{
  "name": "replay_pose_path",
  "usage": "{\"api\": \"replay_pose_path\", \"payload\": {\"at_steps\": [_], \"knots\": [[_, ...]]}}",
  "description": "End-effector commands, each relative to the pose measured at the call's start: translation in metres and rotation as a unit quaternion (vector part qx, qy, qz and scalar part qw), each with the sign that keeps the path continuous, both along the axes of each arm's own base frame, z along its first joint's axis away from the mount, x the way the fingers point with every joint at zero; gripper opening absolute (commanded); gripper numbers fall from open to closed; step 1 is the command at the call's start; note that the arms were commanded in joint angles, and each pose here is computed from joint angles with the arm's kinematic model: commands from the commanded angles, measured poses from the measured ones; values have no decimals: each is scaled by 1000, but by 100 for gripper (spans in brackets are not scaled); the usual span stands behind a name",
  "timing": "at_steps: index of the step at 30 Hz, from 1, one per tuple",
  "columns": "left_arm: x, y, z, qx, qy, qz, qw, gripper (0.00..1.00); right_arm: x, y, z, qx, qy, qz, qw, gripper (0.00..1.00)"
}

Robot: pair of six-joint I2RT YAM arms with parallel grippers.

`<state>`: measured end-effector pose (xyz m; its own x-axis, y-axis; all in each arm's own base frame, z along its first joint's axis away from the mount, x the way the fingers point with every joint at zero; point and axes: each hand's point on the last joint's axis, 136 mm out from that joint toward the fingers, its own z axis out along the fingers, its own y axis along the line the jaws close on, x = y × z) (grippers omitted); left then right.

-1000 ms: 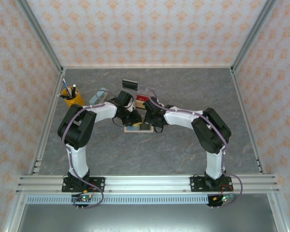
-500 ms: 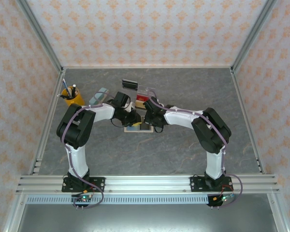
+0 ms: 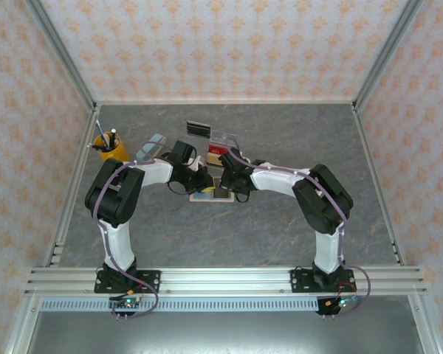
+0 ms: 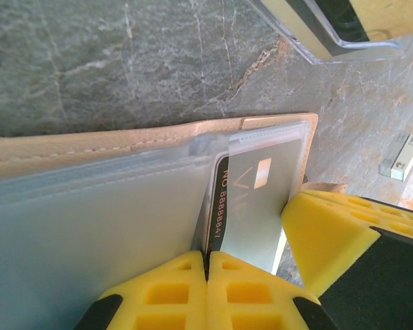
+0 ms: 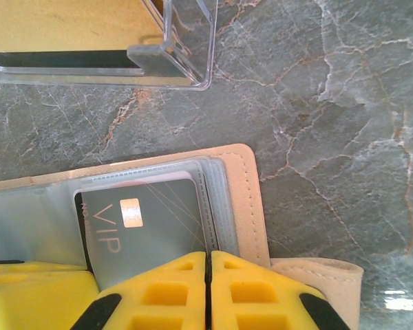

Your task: Take the credit cards out of the card holder

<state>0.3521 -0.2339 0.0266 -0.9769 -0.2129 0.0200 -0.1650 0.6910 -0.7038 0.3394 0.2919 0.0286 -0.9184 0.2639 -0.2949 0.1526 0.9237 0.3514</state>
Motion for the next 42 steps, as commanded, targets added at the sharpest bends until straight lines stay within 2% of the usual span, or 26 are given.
{"api": "replay_pose_path", "payload": {"at_steps": [1,7,11,15,18,22,27,42], "knots": [[2,4,17,3,-27,-6,1000,3,-14,-9,-21,-28,33,4,999,8],[-4,29,8,63,-14,16,998,0,-10,-9,-10,-23,20,0,1000,9],[-9,40,8,78,-16,25,997,0,-7,-7,-4,-16,12,2,1000,9],[-10,38,10,67,-18,23,997,0,-7,1,-1,0,12,14,1000,9],[-7,25,18,23,-23,18,999,1,-8,5,-1,13,16,17,1000,10],[-5,15,28,-8,-30,13,999,14,-9,9,-5,31,24,16,999,9],[-6,20,16,12,-16,19,1000,24,-10,9,-11,43,33,9,998,9],[-7,15,-3,9,9,11,1000,21,-11,6,-19,37,43,9,998,9]]}}
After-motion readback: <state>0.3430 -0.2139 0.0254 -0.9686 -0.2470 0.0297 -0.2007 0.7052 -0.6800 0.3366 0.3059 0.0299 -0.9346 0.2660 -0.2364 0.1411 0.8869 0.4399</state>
